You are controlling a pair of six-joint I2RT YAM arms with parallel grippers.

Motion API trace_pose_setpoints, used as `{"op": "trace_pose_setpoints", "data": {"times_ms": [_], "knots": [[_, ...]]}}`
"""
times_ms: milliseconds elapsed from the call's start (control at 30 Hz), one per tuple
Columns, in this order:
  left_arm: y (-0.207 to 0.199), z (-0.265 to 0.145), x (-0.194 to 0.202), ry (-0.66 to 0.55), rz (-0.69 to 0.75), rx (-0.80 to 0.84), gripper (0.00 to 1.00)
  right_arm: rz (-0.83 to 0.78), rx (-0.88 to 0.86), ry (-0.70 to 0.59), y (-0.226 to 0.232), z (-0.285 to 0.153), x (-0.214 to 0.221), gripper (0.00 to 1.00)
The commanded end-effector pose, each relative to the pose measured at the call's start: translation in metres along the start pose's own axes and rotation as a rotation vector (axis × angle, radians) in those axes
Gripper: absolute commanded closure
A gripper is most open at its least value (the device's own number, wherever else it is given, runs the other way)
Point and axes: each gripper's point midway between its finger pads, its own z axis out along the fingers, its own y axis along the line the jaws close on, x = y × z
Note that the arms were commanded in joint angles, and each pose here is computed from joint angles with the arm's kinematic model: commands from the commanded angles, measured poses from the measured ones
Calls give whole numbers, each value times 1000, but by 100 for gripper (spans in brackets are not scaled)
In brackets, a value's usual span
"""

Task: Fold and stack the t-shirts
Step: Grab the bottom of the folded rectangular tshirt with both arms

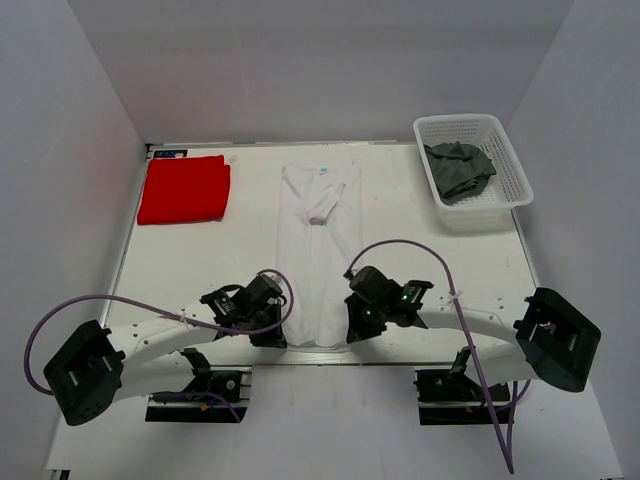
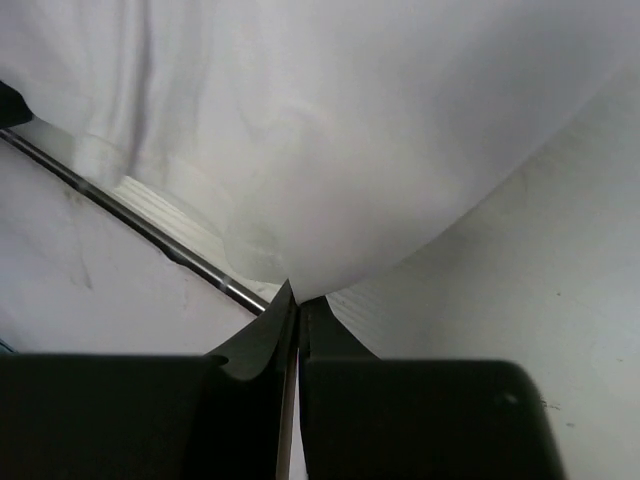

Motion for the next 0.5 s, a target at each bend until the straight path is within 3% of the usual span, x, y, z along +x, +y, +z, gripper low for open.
{"op": "trace_pose_setpoints", "data": {"times_ms": [0, 200, 333, 467], "knots": [[-15, -14, -29, -121, 39, 7, 100, -74, -17, -153, 21, -14, -43, 100], [-28, -37, -83, -299, 23, -77, 100, -34, 167, -395, 9, -35, -105, 100], [-27, -55, -115, -406, -6, -188, 100, -25, 238, -468, 5, -42, -131, 100], [-43, -68, -153, -517, -15, -168, 100, -9, 314, -532, 1, -52, -159, 100]]}}
